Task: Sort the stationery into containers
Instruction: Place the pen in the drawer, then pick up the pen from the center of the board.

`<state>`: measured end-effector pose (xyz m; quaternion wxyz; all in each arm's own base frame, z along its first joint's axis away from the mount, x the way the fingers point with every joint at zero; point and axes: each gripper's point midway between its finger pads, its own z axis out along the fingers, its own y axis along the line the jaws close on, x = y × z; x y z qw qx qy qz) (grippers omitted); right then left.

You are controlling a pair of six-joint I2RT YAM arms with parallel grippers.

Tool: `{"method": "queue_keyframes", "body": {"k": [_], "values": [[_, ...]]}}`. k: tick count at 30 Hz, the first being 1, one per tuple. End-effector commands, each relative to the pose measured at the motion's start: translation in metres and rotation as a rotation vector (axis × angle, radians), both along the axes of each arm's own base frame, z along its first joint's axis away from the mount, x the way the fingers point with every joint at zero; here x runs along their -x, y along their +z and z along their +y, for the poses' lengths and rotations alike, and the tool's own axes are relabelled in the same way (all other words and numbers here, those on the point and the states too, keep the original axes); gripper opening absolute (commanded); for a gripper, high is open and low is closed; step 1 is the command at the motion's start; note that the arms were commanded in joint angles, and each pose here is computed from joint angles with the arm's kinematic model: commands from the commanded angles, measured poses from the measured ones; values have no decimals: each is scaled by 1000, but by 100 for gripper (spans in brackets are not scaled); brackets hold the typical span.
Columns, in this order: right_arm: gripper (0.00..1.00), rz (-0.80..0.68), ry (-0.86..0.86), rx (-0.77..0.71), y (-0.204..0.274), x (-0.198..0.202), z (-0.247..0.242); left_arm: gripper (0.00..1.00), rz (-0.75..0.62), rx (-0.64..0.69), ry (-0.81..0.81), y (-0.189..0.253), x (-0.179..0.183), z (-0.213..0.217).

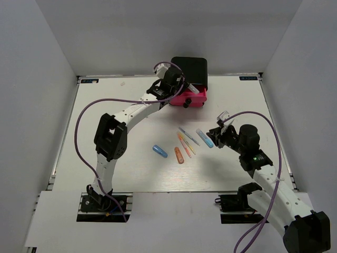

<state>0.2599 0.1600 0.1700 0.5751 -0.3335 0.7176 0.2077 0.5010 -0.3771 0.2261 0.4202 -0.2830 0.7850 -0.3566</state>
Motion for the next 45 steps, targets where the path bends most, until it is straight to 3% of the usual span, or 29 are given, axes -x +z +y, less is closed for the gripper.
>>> {"method": "queue_keyframes", "body": {"k": [1, 8, 18, 25, 26, 28, 33, 45], "values": [[29, -30, -11, -17, 6, -3, -1, 42, -19, -1, 34, 16, -2, 6], [33, -25, -10, -15, 3, -3, -1, 63, -17, -25, 27, 12, -2, 6], [46, -17, 67, 18, -1, 1, 8, 74, -181, -58, 15, 85, -3, 15], [51, 80, 14, 122, -25, -24, 1, 78, -231, -152, 17, 114, 30, 52], [51, 79, 10, 128, -25, -27, 0, 82, -200, -180, 20, 96, 36, 59], [52, 99, -4, 156, -35, -33, -2, 83, -221, -180, 18, 108, 53, 72], [60, 196, -49, 251, -63, -54, -8, 92, -140, -261, 7, 61, 98, 111], [60, 292, -7, 350, -105, -64, -8, 98, -9, -287, 9, -6, 189, 178]]}}
